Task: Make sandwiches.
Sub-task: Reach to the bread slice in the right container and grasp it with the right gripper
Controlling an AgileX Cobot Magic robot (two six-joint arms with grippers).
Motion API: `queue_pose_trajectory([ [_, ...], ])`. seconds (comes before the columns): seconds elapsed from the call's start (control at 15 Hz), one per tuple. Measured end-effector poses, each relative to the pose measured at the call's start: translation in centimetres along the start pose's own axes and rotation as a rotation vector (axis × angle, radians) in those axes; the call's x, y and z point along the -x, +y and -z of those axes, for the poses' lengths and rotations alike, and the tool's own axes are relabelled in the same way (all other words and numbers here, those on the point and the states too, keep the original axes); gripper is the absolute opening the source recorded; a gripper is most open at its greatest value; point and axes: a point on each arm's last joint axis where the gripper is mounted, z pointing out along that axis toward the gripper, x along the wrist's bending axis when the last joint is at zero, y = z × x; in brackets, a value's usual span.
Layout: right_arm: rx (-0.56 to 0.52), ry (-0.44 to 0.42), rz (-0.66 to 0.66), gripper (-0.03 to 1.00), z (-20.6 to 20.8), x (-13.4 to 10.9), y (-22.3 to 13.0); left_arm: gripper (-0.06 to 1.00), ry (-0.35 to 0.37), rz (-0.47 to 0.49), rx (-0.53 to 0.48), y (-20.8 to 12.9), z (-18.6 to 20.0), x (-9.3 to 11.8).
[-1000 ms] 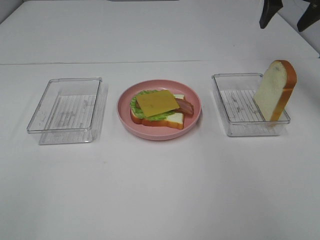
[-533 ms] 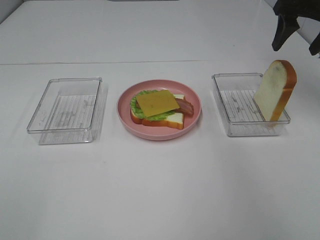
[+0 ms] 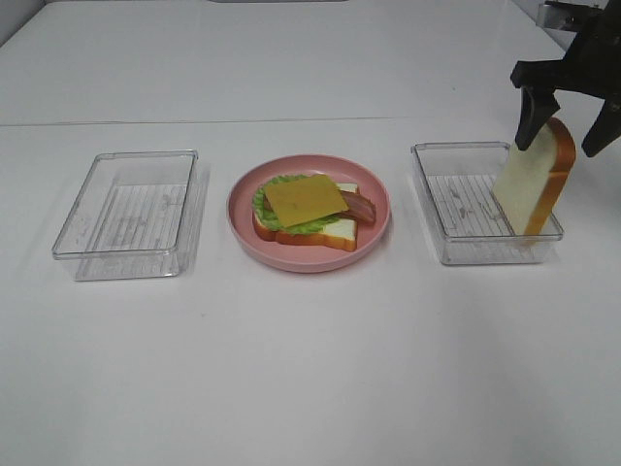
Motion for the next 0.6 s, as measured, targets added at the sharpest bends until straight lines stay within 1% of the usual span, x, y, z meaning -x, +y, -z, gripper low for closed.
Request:
queue_pose_trajectory([
  [0.2, 0.014, -0.002, 0.0, 0.66, -0.22, 0.04, 0.21, 0.73, 0.0, 0.0, 0.0, 0.0, 0.0, 0.0],
  [0.27, 0.016, -0.002, 0.0, 0.64, -0.22, 0.04, 0.23, 0.73, 0.0, 0.0, 0.0, 0.0, 0.0, 0.0],
  [0.33, 0.018, 0.002, -0.002, 0.57, -0.39, 0.02, 0.32, 0.73, 0.0, 0.0, 0.0, 0.0, 0.0, 0.0],
  [0.53, 0.012, 0.007, -0.004, 0.43, -0.74, 0.01, 0.39, 0.73, 0.0, 0.0, 0.0, 0.0, 0.0, 0.0],
  [0.6, 0.012, 0.007, -0.004, 0.35, -0.74, 0.01, 0.39, 0.73, 0.0, 0.0, 0.0, 0.0, 0.0, 0.0],
])
